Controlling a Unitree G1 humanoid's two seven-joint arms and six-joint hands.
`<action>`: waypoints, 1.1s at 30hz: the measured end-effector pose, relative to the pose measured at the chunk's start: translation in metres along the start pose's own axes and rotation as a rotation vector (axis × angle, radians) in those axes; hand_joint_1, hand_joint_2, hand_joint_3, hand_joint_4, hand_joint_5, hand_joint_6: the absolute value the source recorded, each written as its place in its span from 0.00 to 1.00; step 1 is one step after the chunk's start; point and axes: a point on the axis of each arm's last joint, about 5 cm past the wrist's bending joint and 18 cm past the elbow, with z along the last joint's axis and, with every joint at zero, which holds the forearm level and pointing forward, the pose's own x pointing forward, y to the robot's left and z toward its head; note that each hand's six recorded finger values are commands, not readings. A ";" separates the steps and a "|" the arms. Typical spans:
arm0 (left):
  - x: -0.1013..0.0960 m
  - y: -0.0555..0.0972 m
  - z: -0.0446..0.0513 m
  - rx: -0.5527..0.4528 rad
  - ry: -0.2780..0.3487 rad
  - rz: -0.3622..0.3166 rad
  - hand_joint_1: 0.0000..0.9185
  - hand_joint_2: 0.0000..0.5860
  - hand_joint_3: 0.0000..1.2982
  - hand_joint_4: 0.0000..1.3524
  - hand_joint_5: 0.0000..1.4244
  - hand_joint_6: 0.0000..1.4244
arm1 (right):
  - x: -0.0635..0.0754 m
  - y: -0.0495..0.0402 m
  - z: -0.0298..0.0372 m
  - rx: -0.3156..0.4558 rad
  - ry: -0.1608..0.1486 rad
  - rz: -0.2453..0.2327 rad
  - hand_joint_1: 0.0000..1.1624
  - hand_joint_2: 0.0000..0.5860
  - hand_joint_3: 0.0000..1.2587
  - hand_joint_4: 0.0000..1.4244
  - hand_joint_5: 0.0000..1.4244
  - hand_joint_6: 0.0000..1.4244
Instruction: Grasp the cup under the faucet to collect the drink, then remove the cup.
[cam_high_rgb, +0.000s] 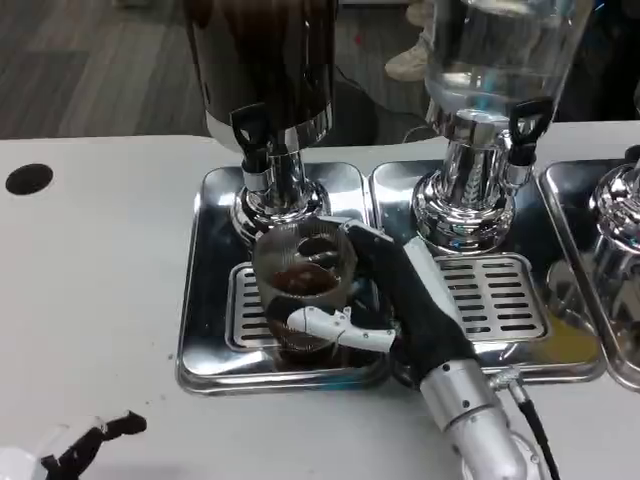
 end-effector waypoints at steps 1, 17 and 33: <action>0.000 0.000 0.0005 -0.004 -0.002 -0.001 0.00 0.17 0.29 0.25 0.27 0.36 | -0.001 -0.0014 0.0009 -0.002 -0.005 0.000 0.62 0.17 0.30 0.29 0.31 0.18; 0.006 -0.009 0.0049 -0.025 -0.029 -0.016 0.00 0.15 0.28 0.25 0.27 0.37 | -0.039 -0.0246 -0.0001 -0.061 0.001 0.020 0.63 0.16 0.31 0.29 0.31 0.18; 0.010 -0.012 0.0057 -0.036 -0.021 -0.019 0.00 0.15 0.27 0.25 0.28 0.37 | -0.065 -0.0329 -0.0111 -0.060 0.018 0.012 0.63 0.15 0.34 0.32 0.34 0.22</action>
